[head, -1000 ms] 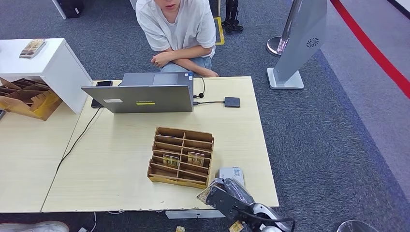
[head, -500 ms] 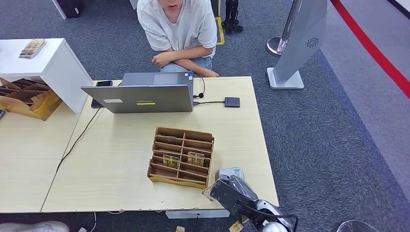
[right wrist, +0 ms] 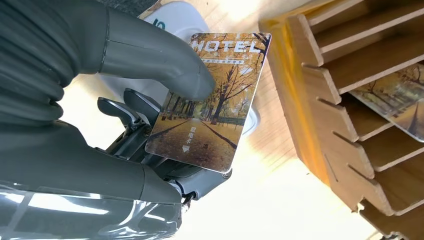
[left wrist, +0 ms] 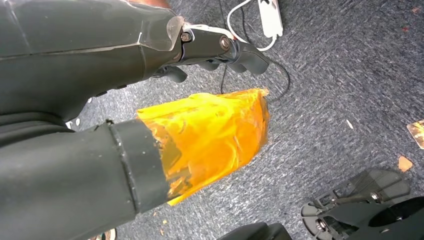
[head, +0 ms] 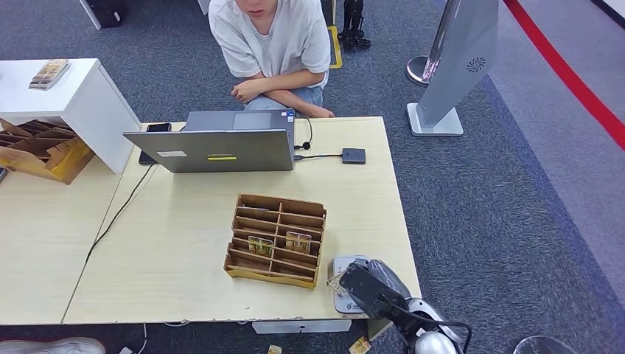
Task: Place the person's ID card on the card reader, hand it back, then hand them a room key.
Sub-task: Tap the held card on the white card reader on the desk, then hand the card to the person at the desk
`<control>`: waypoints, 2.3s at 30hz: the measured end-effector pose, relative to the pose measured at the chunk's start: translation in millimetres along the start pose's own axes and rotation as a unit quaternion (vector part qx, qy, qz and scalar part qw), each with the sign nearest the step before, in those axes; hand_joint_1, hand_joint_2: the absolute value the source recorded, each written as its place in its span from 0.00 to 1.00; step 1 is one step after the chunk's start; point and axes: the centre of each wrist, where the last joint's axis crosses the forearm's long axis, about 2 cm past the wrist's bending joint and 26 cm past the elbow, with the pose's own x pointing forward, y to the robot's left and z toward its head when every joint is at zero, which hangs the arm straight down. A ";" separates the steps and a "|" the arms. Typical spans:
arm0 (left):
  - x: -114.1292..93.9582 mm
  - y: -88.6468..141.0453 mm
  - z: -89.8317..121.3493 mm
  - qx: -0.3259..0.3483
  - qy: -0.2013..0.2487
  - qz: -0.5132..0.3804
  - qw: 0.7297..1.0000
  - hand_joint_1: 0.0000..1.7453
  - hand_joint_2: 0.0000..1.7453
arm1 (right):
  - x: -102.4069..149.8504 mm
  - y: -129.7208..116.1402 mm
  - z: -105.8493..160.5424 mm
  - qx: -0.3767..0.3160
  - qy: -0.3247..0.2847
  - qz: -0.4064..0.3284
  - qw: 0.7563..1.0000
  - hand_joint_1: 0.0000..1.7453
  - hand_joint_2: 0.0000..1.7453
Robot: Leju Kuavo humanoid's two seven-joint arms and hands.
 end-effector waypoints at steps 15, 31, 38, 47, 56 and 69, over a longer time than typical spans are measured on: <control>-0.5 0.4 -0.1 0.000 0.000 -0.002 1.000 0.00 0.00 | -4.1 -2.3 0.4 0.019 0.022 0.021 0.999 1.00 1.00; -0.2 0.2 -0.1 -0.001 0.000 -0.004 1.000 0.00 0.00 | -3.4 0.7 -12.3 -0.005 0.069 0.102 0.992 1.00 1.00; 0.2 -0.2 0.1 -0.002 0.001 -0.005 1.000 0.00 0.00 | 0.4 4.5 -16.8 -0.013 0.075 0.124 0.989 1.00 1.00; 0.3 -0.3 0.1 -0.002 0.007 -0.002 1.000 0.00 0.00 | 6.4 7.8 -24.1 -0.024 0.085 0.160 0.983 1.00 1.00; -0.1 -0.2 0.1 -0.001 0.010 0.001 1.000 0.00 0.00 | 10.9 9.5 -29.4 -0.041 0.097 0.203 0.973 1.00 1.00; -0.2 -0.2 0.2 -0.001 0.013 0.002 1.000 0.00 0.00 | 17.8 11.0 -34.5 -0.074 0.102 0.257 0.958 1.00 1.00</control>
